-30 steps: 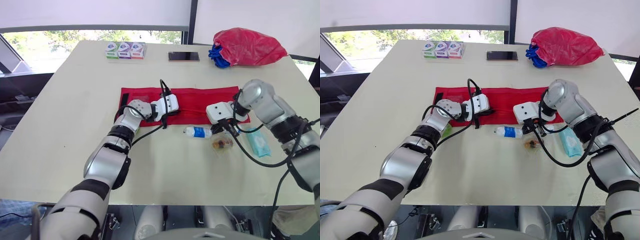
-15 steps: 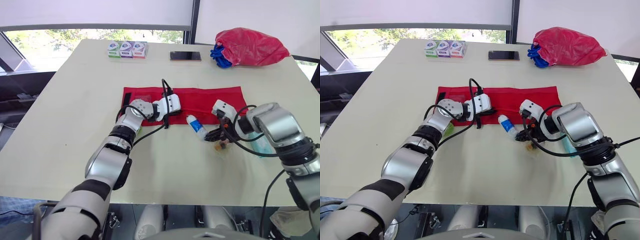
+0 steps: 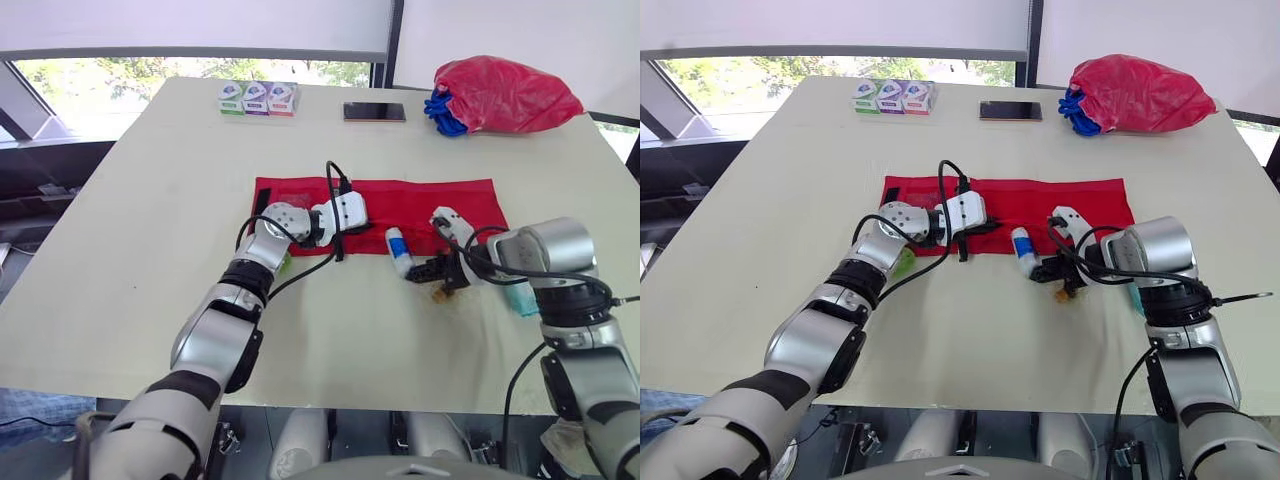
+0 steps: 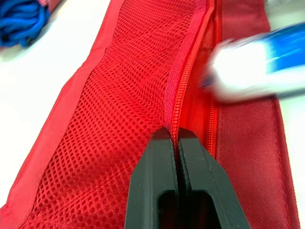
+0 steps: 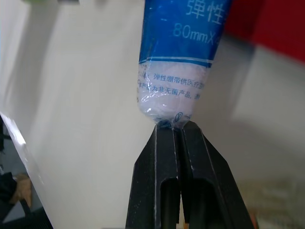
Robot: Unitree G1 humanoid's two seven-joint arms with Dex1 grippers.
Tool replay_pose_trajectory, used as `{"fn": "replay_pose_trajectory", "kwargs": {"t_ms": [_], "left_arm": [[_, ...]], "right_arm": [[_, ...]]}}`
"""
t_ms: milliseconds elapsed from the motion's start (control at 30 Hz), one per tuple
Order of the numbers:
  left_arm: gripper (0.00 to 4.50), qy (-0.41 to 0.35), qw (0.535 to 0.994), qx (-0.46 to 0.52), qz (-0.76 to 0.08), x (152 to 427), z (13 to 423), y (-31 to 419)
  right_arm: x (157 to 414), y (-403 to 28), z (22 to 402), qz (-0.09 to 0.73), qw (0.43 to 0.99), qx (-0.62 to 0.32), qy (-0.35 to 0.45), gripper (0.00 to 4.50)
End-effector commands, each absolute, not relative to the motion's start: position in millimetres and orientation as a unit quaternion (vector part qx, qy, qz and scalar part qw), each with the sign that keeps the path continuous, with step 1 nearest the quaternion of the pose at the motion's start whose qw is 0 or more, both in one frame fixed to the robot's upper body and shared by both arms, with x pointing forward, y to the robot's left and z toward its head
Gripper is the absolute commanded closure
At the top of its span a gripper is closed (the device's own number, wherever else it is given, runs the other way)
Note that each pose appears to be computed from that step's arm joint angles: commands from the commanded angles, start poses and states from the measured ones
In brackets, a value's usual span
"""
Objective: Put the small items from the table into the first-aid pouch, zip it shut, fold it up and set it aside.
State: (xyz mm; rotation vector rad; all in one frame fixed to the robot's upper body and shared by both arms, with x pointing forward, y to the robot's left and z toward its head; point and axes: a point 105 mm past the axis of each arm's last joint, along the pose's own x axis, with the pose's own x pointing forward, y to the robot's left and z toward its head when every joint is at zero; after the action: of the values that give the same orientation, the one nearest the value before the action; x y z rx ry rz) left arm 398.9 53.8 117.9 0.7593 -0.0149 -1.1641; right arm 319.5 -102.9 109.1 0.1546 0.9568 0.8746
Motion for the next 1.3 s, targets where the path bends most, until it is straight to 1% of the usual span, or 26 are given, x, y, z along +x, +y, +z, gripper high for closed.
{"fn": "replay_pose_trajectory", "kwargs": {"t_ms": [33, 200, 400, 700, 967, 1033, 1100, 1200, 1300], "left_arm": [[4.50, -0.038, 0.760, 0.347, -0.548, 393, 130, 44], [4.50, -0.044, 0.753, 0.347, -0.558, 387, 130, 37], [4.50, -0.046, 0.742, 0.345, -0.572, 379, 127, 32], [4.50, -0.053, 0.734, 0.345, -0.583, 374, 129, 22], [4.50, -0.053, 0.729, 0.346, -0.588, 372, 127, 24], [4.50, -0.054, 0.729, 0.346, -0.588, 372, 128, 26], [4.50, -0.059, 0.732, 0.346, -0.584, 375, 132, 28], [4.50, -0.073, 0.737, 0.343, -0.578, 378, 140, 29], [4.50, -0.095, 0.735, 0.338, -0.580, 377, 147, 26]], "right_arm": [[324, -97, 119, 0.421, 0.798, 0.070, 0.425, 4.44], [329, -90, 122, 0.425, 0.799, 0.071, 0.419, 4.44], [341, -81, 131, 0.422, 0.810, 0.088, 0.398, 4.44], [355, -72, 129, 0.412, 0.830, 0.067, 0.369, 4.44], [375, -88, 125, 0.356, 0.867, 0.058, 0.345, 4.44], [375, -94, 124, 0.352, 0.870, 0.043, 0.343, 4.44], [374, -100, 121, 0.354, 0.872, -0.003, 0.338, 4.44], [369, -104, 116, 0.373, 0.863, -0.065, 0.333, 4.44], [363, -101, 113, 0.393, 0.852, -0.100, 0.330, 4.44]]}}
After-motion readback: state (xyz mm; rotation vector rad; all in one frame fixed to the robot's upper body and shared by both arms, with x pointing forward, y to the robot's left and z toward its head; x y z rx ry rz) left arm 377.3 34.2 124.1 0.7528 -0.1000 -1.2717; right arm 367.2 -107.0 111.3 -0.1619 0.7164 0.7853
